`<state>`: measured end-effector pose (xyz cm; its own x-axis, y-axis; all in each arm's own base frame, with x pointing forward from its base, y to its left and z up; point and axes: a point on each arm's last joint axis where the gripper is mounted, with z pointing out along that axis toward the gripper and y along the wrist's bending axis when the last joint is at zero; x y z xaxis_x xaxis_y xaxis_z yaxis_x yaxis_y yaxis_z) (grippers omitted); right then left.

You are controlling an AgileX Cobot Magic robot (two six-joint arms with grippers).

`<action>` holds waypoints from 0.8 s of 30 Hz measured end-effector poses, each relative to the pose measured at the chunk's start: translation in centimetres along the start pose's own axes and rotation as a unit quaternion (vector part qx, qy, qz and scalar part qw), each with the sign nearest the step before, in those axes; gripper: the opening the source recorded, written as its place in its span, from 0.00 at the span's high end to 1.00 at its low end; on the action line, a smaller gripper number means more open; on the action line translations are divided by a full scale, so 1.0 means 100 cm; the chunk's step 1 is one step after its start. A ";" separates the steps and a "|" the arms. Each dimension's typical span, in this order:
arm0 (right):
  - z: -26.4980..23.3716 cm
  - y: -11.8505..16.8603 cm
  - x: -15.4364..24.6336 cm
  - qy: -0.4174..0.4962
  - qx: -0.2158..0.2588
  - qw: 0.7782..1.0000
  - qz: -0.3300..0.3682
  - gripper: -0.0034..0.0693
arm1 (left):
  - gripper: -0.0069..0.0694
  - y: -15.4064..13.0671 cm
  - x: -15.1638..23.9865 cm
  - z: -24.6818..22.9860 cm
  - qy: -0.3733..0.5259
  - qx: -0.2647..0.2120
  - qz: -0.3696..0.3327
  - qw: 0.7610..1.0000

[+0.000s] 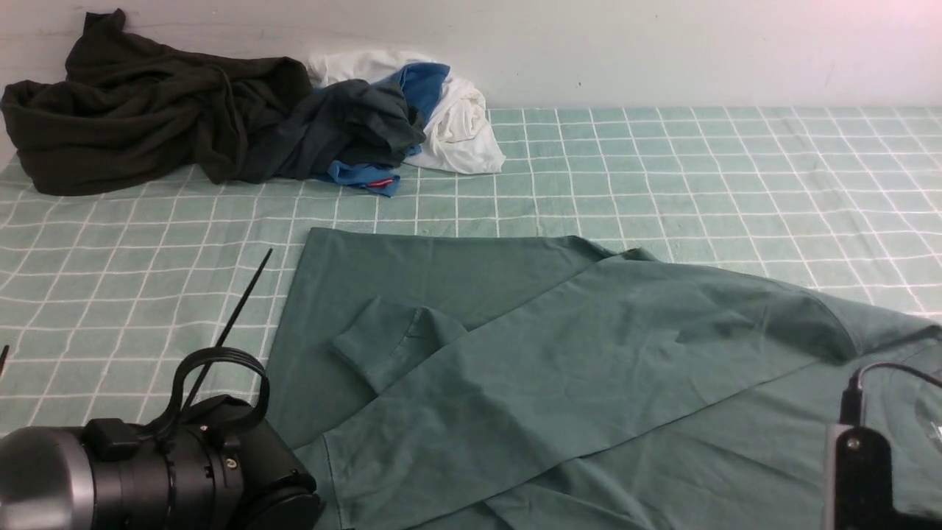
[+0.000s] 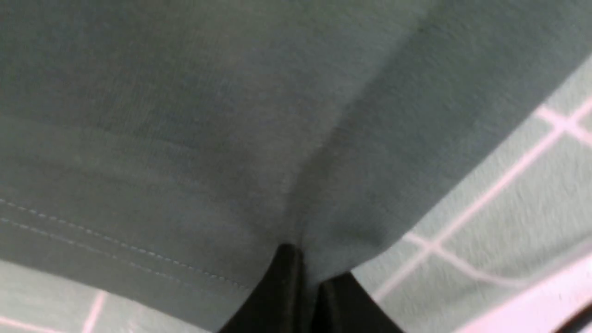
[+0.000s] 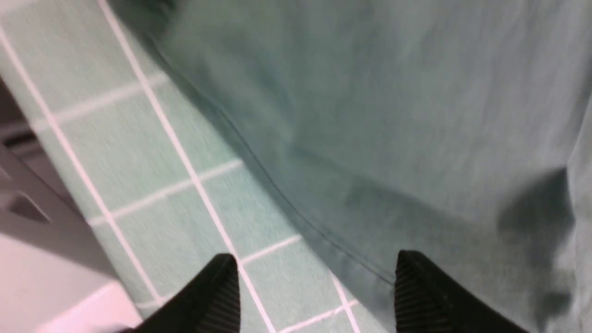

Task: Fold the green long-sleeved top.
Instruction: Use both arms simultaneously to clamp the lower edge of the clothing fabric

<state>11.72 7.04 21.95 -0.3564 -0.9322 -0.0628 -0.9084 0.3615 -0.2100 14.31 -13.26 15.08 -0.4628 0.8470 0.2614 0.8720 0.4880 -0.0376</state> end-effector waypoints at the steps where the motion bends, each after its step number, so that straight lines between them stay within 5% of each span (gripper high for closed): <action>1: 0.005 0.000 0.001 0.005 0.006 1.000 -0.007 0.37 | 0.90 0.000 0.001 -0.001 -0.001 0.000 0.000 1.000; 9: 0.037 0.000 0.005 0.021 0.038 0.997 -0.065 0.37 | 0.90 -0.002 0.006 -0.006 -0.018 -0.005 -0.001 1.000; 24: 0.069 0.001 -0.001 0.051 0.017 0.993 -0.109 0.41 | 0.90 -0.001 0.004 -0.006 -0.031 -0.008 -0.002 0.999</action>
<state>13.14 7.10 15.21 -0.1744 -0.9808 0.0867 -0.9590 0.1492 -0.2410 14.13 -13.14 15.81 -0.4741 0.8573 0.2008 0.8727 0.4877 -0.0217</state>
